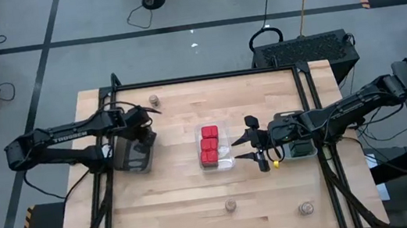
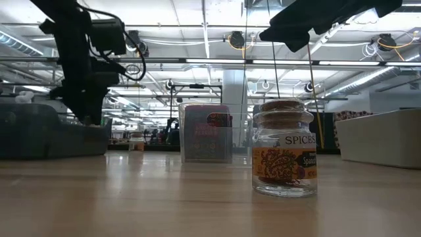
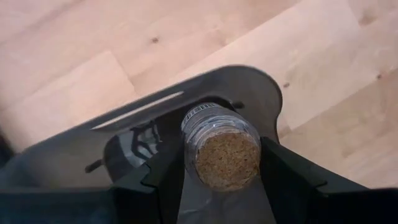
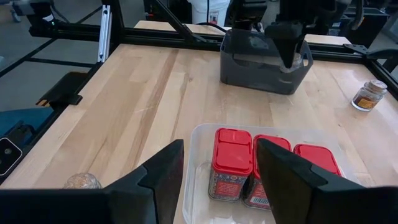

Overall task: Sort spices by type
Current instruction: Put the brown seasoning bottle into the black bin, then put the brown seasoning can into the black bin

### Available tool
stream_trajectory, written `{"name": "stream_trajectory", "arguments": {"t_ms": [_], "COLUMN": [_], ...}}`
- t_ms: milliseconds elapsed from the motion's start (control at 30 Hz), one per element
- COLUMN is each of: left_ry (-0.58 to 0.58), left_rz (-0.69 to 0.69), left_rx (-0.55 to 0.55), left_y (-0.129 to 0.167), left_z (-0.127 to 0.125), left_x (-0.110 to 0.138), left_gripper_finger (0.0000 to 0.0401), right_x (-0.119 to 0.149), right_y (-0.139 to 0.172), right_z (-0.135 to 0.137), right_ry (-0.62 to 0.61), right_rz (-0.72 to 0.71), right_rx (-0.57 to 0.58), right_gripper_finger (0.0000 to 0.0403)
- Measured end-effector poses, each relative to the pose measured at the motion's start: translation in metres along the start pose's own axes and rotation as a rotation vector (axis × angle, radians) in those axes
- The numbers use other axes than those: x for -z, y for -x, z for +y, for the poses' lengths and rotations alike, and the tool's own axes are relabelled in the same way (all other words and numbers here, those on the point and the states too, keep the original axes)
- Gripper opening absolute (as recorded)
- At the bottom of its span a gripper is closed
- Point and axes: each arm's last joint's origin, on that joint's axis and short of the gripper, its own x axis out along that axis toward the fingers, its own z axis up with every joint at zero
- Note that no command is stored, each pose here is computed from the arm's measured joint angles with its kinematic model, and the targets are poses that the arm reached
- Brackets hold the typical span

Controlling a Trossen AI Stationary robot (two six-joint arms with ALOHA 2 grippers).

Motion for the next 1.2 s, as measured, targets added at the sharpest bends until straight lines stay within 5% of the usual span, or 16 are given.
{"name": "stream_trajectory", "arguments": {"t_ms": [700, 1200], "left_ry": [-0.045, -0.129], "left_rz": [0.052, 0.017], "left_rx": [0.048, 0.071], "left_y": [-0.015, 0.034], "left_z": [-0.005, -0.014], "left_x": [-0.005, -0.026], "left_gripper_finger": [0.0232, 0.0233], "right_x": [0.0, 0.0], "right_y": [0.0, 0.0], "right_z": [0.0, 0.0], "right_ry": [0.0, -0.008], "right_rz": [0.0, 0.0], "right_rx": [0.0, 0.0], "right_gripper_finger": [0.0185, 0.0185]}}
